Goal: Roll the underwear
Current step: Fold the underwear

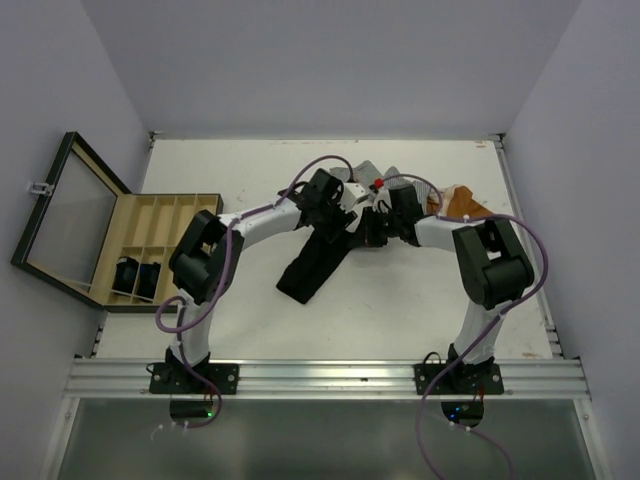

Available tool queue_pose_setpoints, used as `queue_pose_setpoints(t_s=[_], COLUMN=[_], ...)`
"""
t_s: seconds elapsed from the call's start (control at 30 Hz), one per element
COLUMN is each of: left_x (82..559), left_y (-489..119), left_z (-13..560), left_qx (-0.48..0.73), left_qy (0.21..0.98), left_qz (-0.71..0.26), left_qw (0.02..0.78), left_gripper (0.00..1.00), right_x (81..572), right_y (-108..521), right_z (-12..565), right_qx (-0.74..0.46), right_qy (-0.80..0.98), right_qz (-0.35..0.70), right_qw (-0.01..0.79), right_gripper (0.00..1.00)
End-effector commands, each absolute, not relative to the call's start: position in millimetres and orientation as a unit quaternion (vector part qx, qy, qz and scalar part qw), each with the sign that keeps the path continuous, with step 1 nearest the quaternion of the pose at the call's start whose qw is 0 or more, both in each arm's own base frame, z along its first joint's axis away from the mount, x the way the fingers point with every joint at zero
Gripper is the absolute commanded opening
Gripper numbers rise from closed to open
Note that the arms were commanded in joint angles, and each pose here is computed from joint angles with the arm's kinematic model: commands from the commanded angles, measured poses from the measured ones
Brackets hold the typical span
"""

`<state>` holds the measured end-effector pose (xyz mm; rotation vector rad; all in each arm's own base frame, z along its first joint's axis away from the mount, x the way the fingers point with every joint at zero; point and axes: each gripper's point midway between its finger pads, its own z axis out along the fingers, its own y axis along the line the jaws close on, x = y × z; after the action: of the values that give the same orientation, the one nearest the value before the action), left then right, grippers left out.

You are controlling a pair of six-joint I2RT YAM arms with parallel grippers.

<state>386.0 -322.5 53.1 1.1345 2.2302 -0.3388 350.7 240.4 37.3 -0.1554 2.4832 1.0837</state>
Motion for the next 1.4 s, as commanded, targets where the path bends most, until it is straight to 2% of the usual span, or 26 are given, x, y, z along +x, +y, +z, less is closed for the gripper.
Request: queue_pose_setpoints(t_s=[0.0,0.37,0.57,0.67,1.0,1.37], left_x=[389,382,383,384,386,375], left_y=[-332,-337,-339,-341,-344,-352], left_z=[64,56,45,41,59,96], left_qx=[0.424,0.427,0.425,0.422,0.412,0.414], left_qy=[0.839,0.842,0.846,0.849,0.848,0.833], left_qz=[-0.136,-0.139,-0.137,-0.138,-0.147,-0.184], left_qw=[0.313,0.3,0.291,0.287,0.3,0.317], left_gripper=[0.56,0.55,0.46,0.39,0.01,0.0], right_x=[373,381,380,380,375,374], right_y=[236,230,231,231,230,230], right_z=[66,35,26,24,20,19], right_qx=[-0.053,-0.034,-0.03,-0.03,-0.032,-0.033], right_qy=[0.879,0.896,0.898,0.898,0.899,0.899], right_qz=[0.389,0.365,0.367,0.367,0.368,0.368], right_qw=[0.27,0.249,0.242,0.24,0.235,0.235], right_gripper=[0.09,0.09,0.09,0.09,0.09,0.09])
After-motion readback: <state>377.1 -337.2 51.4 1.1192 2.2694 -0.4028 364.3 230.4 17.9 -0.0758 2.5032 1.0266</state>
